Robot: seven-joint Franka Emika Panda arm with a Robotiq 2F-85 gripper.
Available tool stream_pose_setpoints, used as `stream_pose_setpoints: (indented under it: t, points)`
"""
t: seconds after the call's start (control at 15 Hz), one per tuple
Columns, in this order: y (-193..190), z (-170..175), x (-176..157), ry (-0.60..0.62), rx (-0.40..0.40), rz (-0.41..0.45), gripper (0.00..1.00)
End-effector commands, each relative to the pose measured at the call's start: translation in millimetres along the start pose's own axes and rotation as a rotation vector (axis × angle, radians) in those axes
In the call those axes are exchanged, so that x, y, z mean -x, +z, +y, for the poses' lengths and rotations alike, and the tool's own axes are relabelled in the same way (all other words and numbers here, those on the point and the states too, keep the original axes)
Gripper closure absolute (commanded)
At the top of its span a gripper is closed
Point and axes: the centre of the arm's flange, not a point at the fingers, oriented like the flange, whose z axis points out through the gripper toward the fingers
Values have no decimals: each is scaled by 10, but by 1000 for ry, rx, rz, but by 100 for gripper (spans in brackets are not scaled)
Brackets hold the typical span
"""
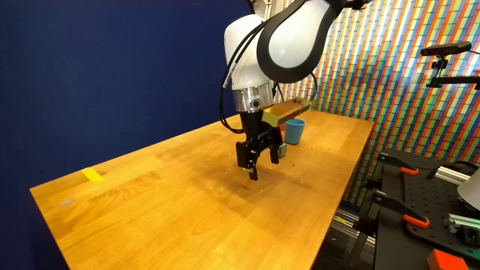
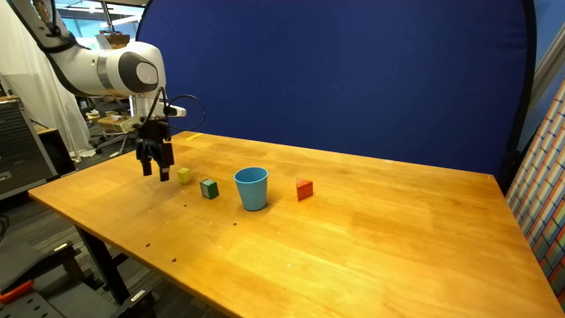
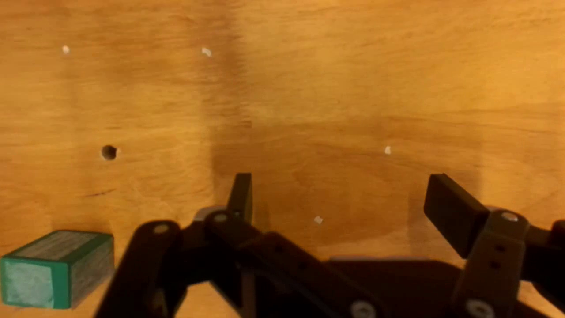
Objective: Put the yellow cube in the cup
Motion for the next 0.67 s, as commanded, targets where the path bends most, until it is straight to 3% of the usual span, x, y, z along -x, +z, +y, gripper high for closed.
stream_pose_setpoints:
  t: [0.0, 0.27, 0.33, 0.4, 0.6]
  points:
    - [-3, -69, -364, -23, -10, 37, 0]
    - [-34, 16, -620, -20, 0, 68, 0]
    - [-42, 30, -627, -26, 13, 77, 25]
    - [-44, 48, -645, -29, 17, 80, 26]
    - [-38, 104, -622, -21, 28, 85, 49]
